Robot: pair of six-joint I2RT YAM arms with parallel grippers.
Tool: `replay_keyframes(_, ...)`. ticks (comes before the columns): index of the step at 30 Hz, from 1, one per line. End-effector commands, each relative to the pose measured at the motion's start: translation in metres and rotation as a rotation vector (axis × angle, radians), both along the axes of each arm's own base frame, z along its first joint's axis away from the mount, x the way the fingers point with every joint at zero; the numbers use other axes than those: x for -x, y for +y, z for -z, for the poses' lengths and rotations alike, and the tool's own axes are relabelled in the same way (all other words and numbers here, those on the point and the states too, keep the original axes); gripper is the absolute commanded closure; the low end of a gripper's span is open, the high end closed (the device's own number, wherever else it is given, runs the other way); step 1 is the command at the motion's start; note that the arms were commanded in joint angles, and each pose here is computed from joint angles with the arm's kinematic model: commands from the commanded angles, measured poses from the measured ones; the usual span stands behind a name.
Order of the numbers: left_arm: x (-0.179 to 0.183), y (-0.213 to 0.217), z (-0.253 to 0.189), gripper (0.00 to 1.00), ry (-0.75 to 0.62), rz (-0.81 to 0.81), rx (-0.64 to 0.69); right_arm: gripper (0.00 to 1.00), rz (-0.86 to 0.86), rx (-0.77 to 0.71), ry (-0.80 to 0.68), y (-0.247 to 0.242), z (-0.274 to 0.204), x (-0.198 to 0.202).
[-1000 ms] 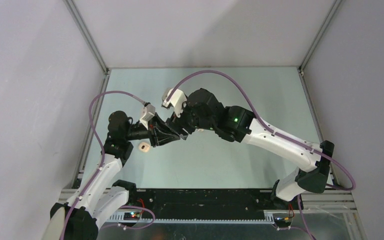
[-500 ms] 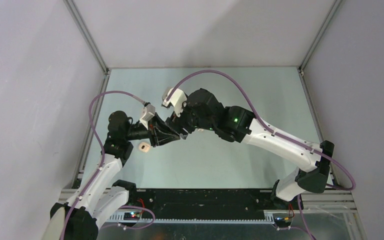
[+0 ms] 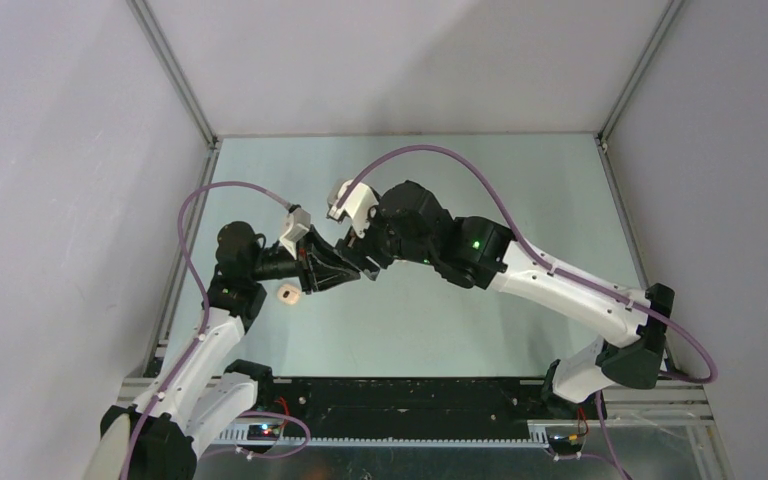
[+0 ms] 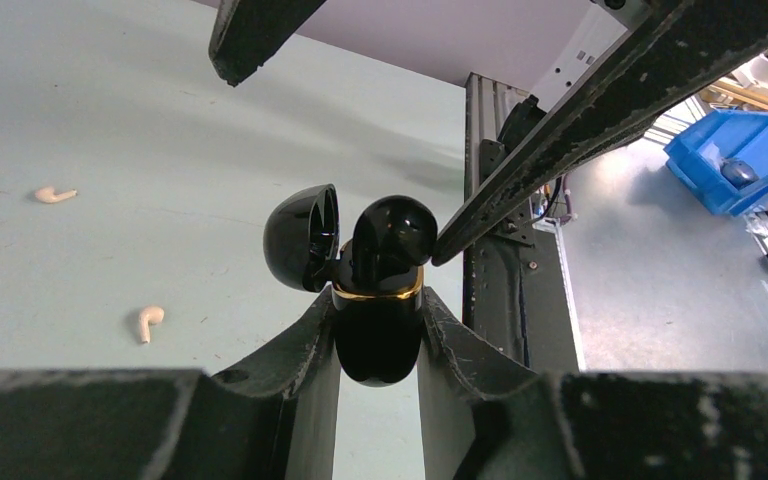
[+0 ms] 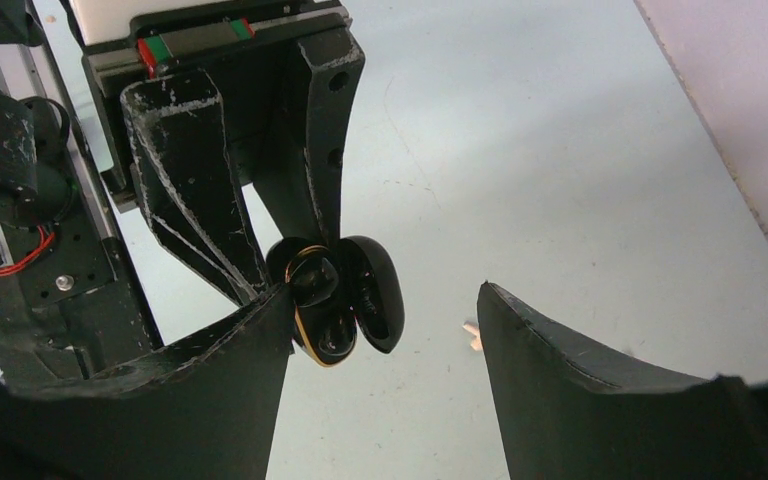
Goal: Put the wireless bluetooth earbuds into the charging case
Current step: Adjust the left earbud in the left side groove of the charging case.
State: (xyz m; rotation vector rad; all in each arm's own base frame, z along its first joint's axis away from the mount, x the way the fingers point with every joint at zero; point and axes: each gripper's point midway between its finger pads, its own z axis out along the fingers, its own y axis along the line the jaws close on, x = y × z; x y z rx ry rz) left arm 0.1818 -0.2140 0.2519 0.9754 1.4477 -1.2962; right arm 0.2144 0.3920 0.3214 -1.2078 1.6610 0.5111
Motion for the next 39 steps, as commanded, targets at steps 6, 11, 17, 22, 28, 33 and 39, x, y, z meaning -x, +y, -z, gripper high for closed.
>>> replay_keyframes(6,0.002,0.000,-0.026,1.00,-0.100,0.020,0.019,0.28,0.037,-0.020,-0.068,-0.013,-0.017,-0.010)
replay_keyframes(11,0.002,0.000,-0.026,1.00,-0.099,0.023,0.019,0.29,0.052,-0.016,-0.084,-0.016,-0.020,-0.013)
replay_keyframes(17,0.003,0.000,-0.026,1.00,-0.101,0.027,0.020,0.28,0.052,-0.010,-0.090,-0.017,-0.020,-0.014)
replay_keyframes(22,0.004,0.000,-0.027,1.00,-0.103,0.028,0.020,0.28,0.054,-0.001,-0.096,-0.017,-0.020,-0.015)
replay_keyframes(28,0.004,0.000,-0.028,1.00,-0.104,0.030,0.020,0.28,0.056,0.003,-0.102,-0.018,-0.021,-0.016)
replay_keyframes(33,0.004,0.000,-0.027,1.00,-0.104,0.029,0.020,0.28,0.058,0.001,-0.108,-0.020,-0.025,-0.016)
replay_keyframes(39,0.004,0.000,-0.027,1.00,-0.103,0.031,0.019,0.28,-0.008,-0.035,-0.088,-0.024,-0.045,0.000)
